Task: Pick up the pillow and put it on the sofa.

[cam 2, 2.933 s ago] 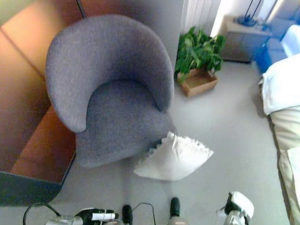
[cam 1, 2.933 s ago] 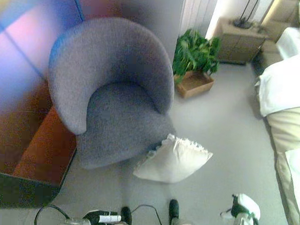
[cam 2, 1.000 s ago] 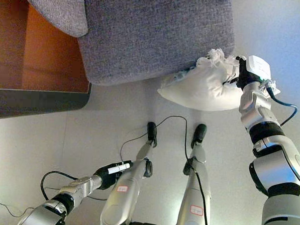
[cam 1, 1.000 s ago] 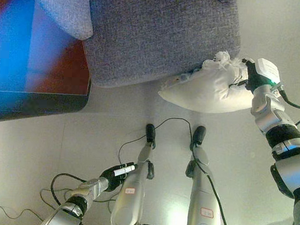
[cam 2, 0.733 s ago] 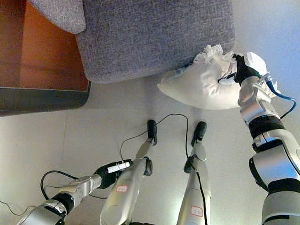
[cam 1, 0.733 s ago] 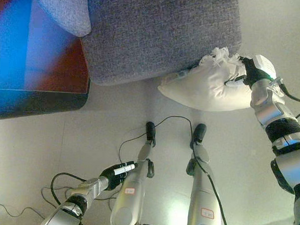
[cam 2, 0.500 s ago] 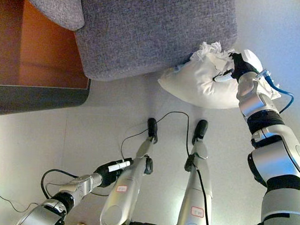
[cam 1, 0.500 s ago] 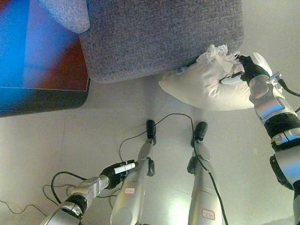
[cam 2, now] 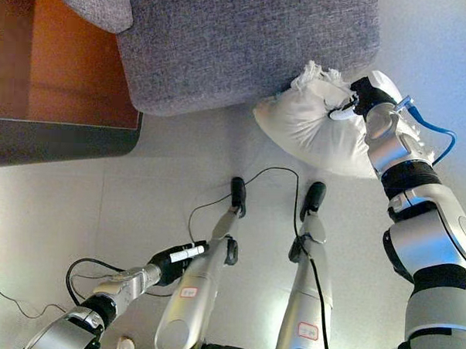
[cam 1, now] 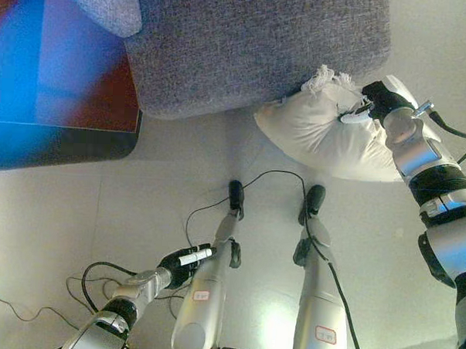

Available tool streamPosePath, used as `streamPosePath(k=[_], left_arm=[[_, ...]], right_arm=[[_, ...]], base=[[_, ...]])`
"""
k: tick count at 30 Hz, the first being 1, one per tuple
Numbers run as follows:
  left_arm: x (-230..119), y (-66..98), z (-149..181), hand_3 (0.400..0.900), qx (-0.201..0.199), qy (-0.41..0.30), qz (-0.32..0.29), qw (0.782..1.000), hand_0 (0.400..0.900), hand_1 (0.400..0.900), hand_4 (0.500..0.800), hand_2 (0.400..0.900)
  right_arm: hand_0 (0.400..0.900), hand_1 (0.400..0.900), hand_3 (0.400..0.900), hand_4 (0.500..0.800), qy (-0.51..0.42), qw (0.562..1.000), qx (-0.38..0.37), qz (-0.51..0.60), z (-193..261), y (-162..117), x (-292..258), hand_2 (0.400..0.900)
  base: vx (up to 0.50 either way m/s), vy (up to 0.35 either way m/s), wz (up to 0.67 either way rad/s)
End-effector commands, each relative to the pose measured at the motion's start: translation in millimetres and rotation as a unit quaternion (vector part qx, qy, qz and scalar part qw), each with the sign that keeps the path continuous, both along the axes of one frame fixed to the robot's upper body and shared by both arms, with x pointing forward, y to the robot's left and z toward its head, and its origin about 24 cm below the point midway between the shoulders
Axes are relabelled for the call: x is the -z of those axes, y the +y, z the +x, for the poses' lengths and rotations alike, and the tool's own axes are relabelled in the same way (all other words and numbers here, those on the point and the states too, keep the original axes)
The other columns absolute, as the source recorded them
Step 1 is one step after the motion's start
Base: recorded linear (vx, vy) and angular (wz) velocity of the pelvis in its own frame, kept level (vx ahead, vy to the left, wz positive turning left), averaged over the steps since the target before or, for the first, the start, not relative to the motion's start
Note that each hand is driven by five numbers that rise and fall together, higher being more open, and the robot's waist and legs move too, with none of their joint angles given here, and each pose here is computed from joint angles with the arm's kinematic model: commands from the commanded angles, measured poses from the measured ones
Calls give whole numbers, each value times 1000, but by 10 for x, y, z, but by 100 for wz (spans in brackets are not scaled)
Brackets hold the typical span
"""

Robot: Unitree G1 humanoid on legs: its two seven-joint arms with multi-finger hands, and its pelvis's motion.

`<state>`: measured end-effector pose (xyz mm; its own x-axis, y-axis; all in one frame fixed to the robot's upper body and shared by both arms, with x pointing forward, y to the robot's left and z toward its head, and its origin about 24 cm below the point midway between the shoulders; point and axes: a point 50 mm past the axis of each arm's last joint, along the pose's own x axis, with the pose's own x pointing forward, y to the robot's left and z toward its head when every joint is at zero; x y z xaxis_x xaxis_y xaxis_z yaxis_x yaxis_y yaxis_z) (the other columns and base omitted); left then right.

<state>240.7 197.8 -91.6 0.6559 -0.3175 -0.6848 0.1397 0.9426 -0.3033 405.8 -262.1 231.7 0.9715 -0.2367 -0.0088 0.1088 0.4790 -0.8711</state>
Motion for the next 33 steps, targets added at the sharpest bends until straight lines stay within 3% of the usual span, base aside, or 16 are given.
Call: streamPosePath(k=[1,10,21,33], left_arm=[[134,-170,-164,900,34,51,-19,998,900,900,800,900],[142,-129,-196,900,33,49,-23,998,900,900,800,900],[184,100,-334,900,25,79,-12,997,900,900,800,900],[403,383,-894,900,0,180,-7,984,900,900,800,900]], right_arm=[[400,400,400,500,-108,993,-45,-23,-43,136,-715,400],[400,400,400,500,-81,993,-83,-35,-33,169,-569,400],[400,400,400,500,-27,985,-169,-31,-115,164,-376,400],[400,400,400,500,23,957,-286,-46,-310,264,-313,400]], base=[[-11,-2,-3],[0,0,0],[51,-10,0],[140,-1,3]])
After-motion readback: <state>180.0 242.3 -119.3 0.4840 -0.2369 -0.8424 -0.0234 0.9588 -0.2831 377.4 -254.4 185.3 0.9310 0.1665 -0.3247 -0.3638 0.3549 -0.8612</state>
